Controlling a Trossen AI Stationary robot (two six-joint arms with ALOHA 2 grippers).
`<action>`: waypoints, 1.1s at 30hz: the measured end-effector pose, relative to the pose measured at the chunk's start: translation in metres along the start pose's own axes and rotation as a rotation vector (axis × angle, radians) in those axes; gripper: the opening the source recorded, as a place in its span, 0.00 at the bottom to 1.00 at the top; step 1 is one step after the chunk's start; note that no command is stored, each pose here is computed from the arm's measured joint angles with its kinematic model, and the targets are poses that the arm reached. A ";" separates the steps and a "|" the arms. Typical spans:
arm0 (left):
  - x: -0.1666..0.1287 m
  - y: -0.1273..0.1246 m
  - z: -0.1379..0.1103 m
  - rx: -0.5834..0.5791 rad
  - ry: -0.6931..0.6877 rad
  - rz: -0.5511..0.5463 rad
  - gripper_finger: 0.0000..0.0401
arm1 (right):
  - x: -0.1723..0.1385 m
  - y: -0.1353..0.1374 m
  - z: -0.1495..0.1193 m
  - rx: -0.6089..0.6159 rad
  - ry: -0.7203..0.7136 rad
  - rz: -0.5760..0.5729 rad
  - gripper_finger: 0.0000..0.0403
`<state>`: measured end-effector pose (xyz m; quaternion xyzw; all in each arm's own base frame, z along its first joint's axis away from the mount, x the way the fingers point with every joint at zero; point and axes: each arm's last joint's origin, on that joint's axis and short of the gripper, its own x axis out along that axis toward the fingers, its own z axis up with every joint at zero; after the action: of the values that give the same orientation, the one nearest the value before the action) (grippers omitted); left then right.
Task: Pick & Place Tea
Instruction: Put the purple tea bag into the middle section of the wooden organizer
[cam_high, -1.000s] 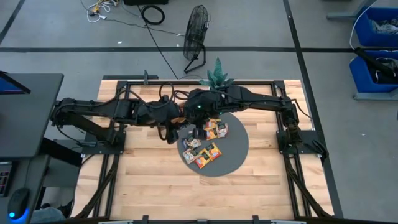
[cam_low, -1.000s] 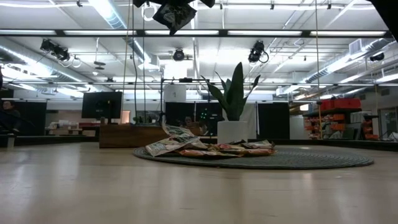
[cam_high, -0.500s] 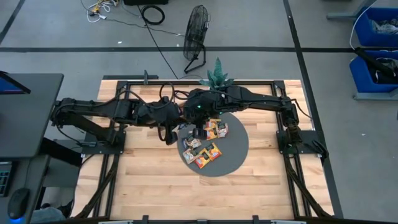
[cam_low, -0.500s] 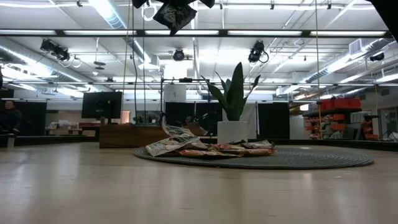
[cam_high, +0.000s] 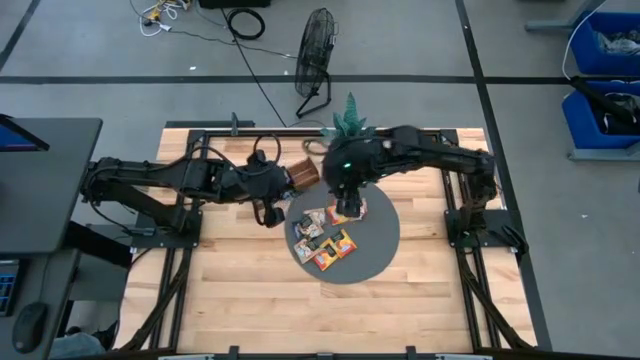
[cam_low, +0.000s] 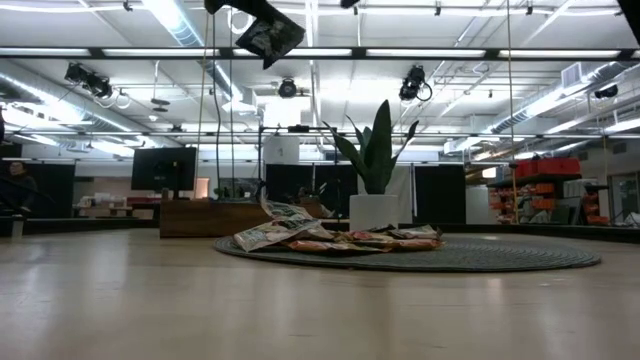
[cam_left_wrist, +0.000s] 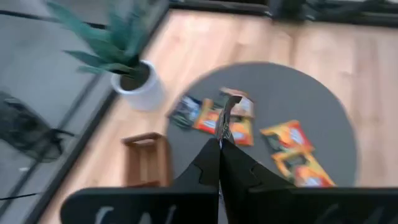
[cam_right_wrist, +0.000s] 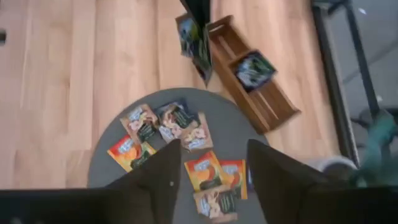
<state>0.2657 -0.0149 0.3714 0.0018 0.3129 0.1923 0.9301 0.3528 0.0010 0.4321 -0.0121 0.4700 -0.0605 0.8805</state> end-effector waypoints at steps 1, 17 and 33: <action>0.000 0.001 0.001 -0.002 -0.010 0.028 0.00 | -0.008 -0.001 -0.003 0.025 -0.002 -0.013 0.52; 0.039 0.013 -0.073 -0.263 -0.227 0.184 0.00 | -0.081 0.025 -0.026 0.195 -0.204 -0.183 0.48; 0.075 0.060 -0.199 -0.595 -0.533 0.193 0.00 | -0.001 0.056 0.004 0.257 -0.339 -0.038 0.37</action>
<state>0.1834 0.0444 0.1748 -0.1883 -0.0099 0.3537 0.9161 0.3607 0.0565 0.4312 0.0814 0.3031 -0.1336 0.9400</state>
